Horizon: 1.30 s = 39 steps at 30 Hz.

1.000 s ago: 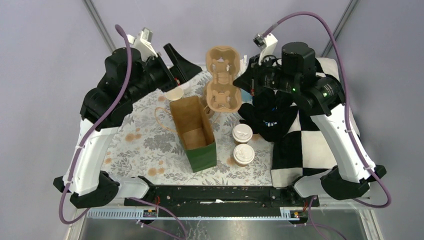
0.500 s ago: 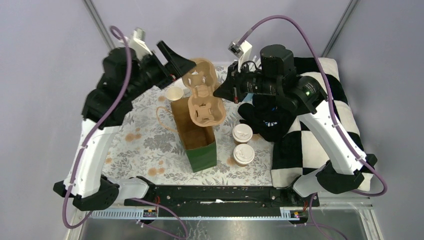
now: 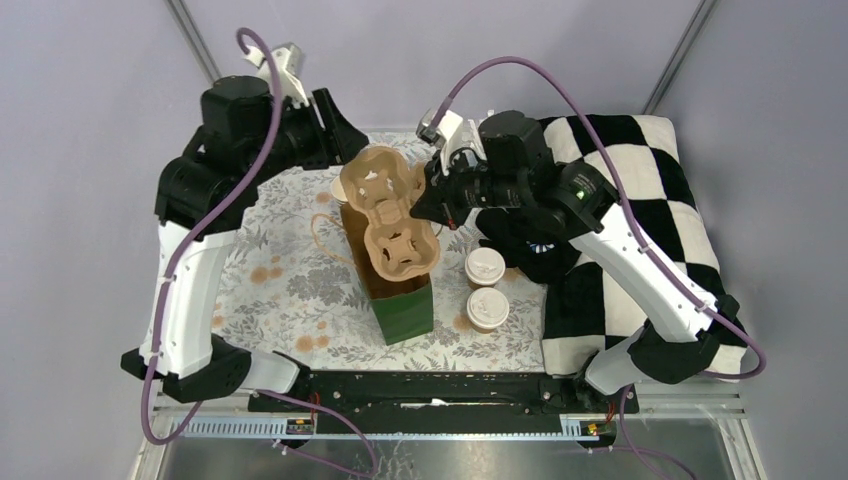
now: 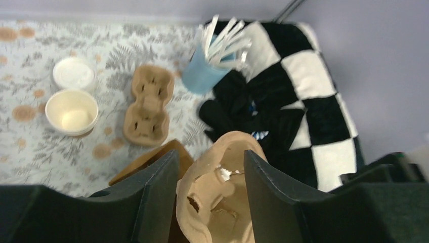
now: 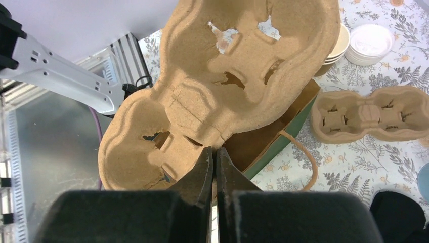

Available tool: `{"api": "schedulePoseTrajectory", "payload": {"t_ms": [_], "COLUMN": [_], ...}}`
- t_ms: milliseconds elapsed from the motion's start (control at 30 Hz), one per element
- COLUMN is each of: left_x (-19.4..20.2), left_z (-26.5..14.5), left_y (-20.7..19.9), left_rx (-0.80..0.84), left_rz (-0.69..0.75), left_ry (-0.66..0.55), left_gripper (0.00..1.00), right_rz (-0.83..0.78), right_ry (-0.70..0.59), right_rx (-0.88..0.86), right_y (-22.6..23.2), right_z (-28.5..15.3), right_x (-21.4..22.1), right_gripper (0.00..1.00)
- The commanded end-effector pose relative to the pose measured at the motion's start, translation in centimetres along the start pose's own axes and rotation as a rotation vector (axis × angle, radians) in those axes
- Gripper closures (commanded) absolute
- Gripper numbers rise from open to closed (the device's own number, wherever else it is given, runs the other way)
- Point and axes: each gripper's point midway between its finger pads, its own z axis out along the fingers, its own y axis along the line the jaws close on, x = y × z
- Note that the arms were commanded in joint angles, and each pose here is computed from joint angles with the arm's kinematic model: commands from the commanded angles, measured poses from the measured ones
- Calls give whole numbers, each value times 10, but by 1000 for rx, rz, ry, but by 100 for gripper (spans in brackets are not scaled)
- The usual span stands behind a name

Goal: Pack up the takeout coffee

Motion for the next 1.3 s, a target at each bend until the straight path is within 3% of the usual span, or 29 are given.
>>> {"api": "schedulePoseTrajectory", "payload": {"t_ms": [0, 167, 300, 433, 733, 833, 967, 1133, 1267], "left_x": [14, 28, 39, 42, 38, 36, 40, 54, 54], "left_z": [-5, -5, -1, 4, 13, 16, 17, 15, -4], "left_y": [5, 7, 9, 14, 24, 36, 51, 54, 54], "left_rx": [21, 50, 62, 42, -16, -89, -186, -207, -233], "left_rz": [77, 127, 140, 140, 138, 132, 90, 20, -63], "left_ry": [43, 78, 115, 130, 115, 116, 146, 194, 147], "left_gripper": [49, 60, 61, 49, 42, 32, 31, 39, 41], "right_rz": [-103, -113, -124, -132, -149, -152, -154, -159, -157], "right_ry": [-36, -55, -42, -55, -62, -54, -53, -69, -81], "right_rx": [54, 63, 55, 70, 69, 70, 89, 119, 153], "right_y": [1, -2, -2, -3, -5, -6, -9, -13, -19], "right_z": [9, 16, 19, 20, 27, 29, 31, 32, 31], "right_x": [-6, 1, 5, 3, 5, 8, 8, 4, 1], "right_gripper": [100, 100, 100, 100, 100, 100, 100, 100, 100]}}
